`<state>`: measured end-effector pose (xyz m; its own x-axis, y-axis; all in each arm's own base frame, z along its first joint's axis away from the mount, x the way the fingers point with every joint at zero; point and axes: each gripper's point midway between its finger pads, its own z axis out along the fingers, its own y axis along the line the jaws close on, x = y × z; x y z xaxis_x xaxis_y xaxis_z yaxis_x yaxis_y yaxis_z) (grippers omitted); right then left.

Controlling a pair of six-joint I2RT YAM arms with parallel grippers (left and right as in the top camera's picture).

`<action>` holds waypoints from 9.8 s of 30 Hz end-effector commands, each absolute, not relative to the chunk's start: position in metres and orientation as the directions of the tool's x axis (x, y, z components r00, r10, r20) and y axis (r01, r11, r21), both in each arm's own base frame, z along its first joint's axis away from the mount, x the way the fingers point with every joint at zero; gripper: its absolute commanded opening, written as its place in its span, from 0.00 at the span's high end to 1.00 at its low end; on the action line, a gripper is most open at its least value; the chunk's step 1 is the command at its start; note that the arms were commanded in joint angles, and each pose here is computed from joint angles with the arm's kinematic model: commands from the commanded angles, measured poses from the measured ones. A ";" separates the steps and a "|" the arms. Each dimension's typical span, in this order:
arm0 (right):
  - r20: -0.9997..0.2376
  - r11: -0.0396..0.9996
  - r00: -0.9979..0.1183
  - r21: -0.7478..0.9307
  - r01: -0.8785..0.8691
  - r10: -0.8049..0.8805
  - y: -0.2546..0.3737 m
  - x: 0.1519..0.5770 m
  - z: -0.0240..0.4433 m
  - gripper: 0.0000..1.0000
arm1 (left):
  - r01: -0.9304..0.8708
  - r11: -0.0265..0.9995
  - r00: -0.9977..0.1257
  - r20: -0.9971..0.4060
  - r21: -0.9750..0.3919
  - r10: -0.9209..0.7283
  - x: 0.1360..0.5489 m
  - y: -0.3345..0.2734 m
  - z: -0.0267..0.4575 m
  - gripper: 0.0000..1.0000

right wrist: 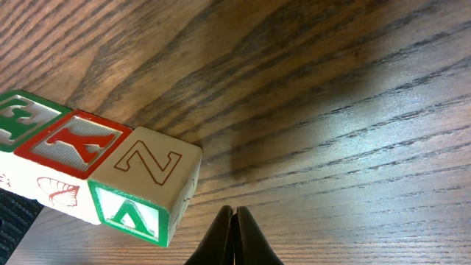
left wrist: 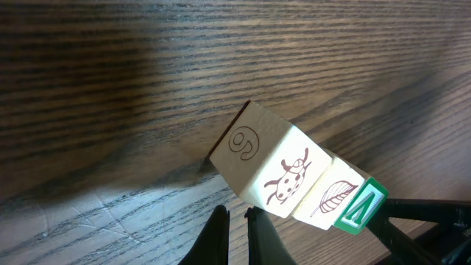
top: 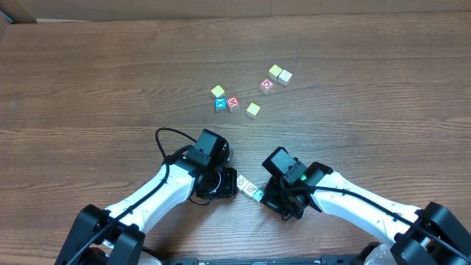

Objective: Flip 3 blocks

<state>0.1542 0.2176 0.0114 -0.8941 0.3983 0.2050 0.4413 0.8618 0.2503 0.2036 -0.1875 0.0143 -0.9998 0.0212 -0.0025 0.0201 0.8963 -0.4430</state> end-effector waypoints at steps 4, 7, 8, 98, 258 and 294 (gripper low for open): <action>0.202 0.864 -0.894 0.241 0.441 0.400 0.217 0.153 0.009 0.96 | 0.005 0.902 -1.000 0.009 -0.431 0.010 0.201 -0.186 0.010 0.96; 0.202 0.864 -0.894 0.241 0.441 0.400 0.217 0.153 0.009 0.96 | 0.006 0.902 -1.000 0.007 -0.432 0.010 0.201 -0.186 0.010 0.96; 0.202 0.864 -0.894 0.241 0.441 0.400 0.217 0.153 0.009 0.96 | 0.005 0.902 -1.000 0.007 -0.432 0.009 0.201 -0.186 0.010 0.96; 0.166 0.897 -0.955 0.336 0.289 0.245 0.232 0.158 0.014 0.96 | 0.154 0.920 -0.982 -0.158 -0.361 0.103 0.245 -0.144 -0.002 0.96; 0.154 0.805 -0.858 0.299 0.513 0.490 0.246 0.158 0.012 0.96 | 0.585 0.761 -0.808 -0.284 -0.280 0.516 0.241 -0.184 -0.009 0.96; 0.182 0.810 -0.858 0.283 0.514 0.480 0.254 0.148 0.005 0.96 | 0.590 0.758 -0.803 -0.304 -0.277 0.513 0.246 -0.187 -0.006 0.96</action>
<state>0.1492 0.2501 0.0052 -0.8573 0.4852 0.1721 0.5148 0.8109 0.2782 0.2460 -0.1849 -0.0019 -0.8131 0.4912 -0.3123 0.5741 0.7652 -0.2913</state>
